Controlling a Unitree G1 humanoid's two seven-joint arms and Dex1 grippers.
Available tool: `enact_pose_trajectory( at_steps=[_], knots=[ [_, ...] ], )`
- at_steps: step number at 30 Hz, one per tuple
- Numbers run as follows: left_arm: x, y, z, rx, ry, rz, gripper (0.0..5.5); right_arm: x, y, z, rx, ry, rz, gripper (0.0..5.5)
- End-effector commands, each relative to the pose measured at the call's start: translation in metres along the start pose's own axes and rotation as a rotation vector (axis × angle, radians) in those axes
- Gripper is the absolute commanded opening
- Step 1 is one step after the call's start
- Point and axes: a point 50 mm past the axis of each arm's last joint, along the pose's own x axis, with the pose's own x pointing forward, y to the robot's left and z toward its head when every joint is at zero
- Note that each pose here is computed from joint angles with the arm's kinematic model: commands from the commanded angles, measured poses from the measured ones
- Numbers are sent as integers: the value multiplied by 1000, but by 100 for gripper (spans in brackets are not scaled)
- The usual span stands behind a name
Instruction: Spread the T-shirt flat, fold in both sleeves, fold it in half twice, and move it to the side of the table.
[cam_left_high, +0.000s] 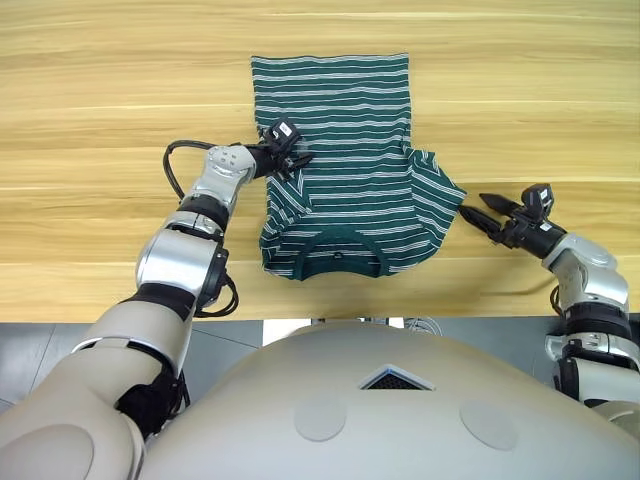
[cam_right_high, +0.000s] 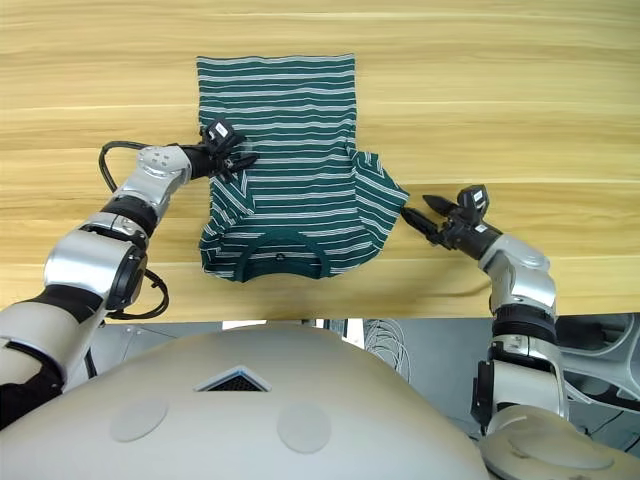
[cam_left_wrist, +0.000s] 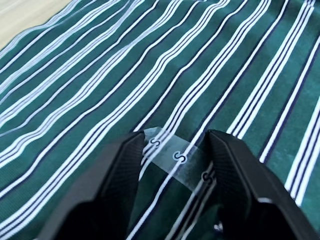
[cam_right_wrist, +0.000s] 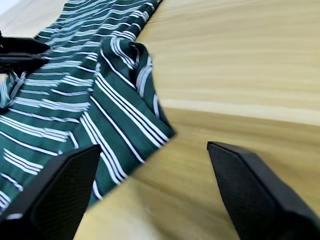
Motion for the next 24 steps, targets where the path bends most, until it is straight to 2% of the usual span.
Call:
enact_pose_trajectory(
  at_steps=[1, 4, 7, 24],
  knots=[
    [2, 0, 4, -2, -15, -10, 226, 11, 10, -7, 122, 51, 45, 396],
    [2, -1, 5, -7, -23, -24, 226, 17, 17, -7, 152, 71, 77, 396],
    [2, -1, 6, -9, -29, -33, 226, 21, 21, -9, 158, 86, 90, 346],
    [3, -6, 4, -22, -36, -71, 226, 27, 19, 8, 35, 2, 39, 2]
  ],
)
